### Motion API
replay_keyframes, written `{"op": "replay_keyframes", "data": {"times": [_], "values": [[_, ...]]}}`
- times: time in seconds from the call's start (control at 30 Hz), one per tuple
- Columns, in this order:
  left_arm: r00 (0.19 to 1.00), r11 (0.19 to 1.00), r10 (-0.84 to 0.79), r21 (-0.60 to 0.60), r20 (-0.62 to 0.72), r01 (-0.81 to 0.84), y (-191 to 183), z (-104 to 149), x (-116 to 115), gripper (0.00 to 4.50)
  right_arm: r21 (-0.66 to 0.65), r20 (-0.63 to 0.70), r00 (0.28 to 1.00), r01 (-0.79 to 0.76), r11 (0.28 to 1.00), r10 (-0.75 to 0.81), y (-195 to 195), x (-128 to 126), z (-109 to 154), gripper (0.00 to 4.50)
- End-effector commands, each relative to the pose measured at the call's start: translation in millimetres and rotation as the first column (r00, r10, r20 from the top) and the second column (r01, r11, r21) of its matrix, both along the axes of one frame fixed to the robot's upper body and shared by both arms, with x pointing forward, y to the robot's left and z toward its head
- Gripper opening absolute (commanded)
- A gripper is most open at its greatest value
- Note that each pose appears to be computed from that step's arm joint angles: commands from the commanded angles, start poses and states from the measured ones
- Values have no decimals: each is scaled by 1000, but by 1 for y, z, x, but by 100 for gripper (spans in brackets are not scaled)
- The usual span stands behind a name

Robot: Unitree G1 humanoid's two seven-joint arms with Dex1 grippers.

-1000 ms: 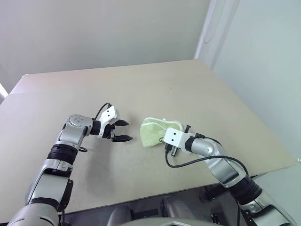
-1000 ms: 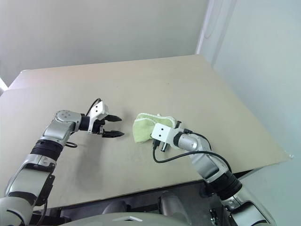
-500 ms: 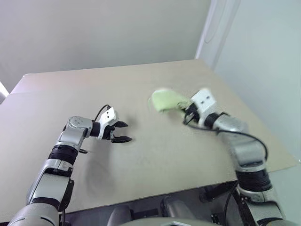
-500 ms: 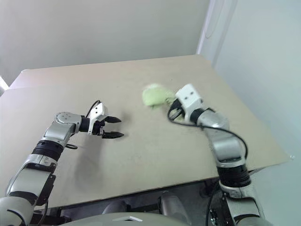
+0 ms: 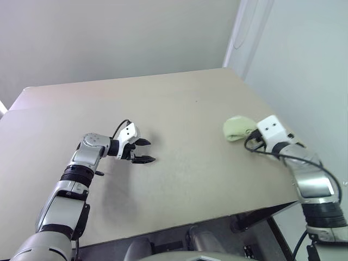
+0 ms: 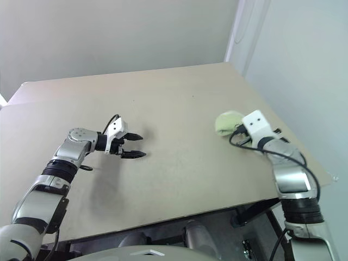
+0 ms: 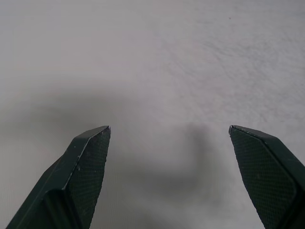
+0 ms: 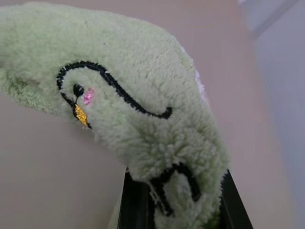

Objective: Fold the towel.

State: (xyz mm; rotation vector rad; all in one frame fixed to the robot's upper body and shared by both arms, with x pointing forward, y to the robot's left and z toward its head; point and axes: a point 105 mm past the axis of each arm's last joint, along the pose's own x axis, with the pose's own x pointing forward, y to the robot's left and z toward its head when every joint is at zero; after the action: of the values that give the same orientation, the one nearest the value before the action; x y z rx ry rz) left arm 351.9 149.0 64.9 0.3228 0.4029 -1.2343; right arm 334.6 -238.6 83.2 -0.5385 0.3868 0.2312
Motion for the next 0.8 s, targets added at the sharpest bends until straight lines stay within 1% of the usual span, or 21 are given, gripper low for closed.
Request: {"op": "replay_keyframes", "data": {"times": [0.03,0.13,0.17,0.23,0.43,0.5,0.53,0.6,0.63,0.67,0.73,0.8], "values": [[998,1000,-6,-6,60,6,0,19,6,422,-8,37,999,-22,1000,22,10,-1,7,1],[998,1000,-11,0,63,11,-1,20,6,422,-25,-23,998,-51,998,50,13,-9,-7,1],[998,1000,-13,1,64,13,-1,20,5,422,-34,-32,998,-64,997,62,13,-11,-9,69],[998,1000,-16,1,66,16,-3,22,5,422,-30,-54,995,-85,996,84,15,-16,-12,124],[998,1000,-19,1,65,19,-6,26,2,422,-17,-64,992,-114,993,112,14,-22,-8,350],[998,1000,-18,3,64,18,-6,27,2,422,7,-62,991,-122,992,122,15,-24,-4,427],[998,1000,-16,3,65,16,-6,27,2,422,45,-52,992,-116,992,118,15,-24,1,446],[998,1000,-14,3,65,14,-6,28,2,422,113,-27,994,-103,988,107,14,-24,11,446],[998,1000,-13,3,65,13,-6,29,2,422,222,23,995,-98,970,95,13,-22,29,446],[998,1000,-13,3,65,13,-6,30,2,422,294,58,994,-103,950,90,13,-22,42,446],[998,1000,-11,4,64,11,-7,31,2,422,487,140,989,-109,866,45,12,-19,71,446],[998,1000,-11,5,63,11,-7,31,2,422,586,168,986,-102,804,3,13,-15,84,446]]}}
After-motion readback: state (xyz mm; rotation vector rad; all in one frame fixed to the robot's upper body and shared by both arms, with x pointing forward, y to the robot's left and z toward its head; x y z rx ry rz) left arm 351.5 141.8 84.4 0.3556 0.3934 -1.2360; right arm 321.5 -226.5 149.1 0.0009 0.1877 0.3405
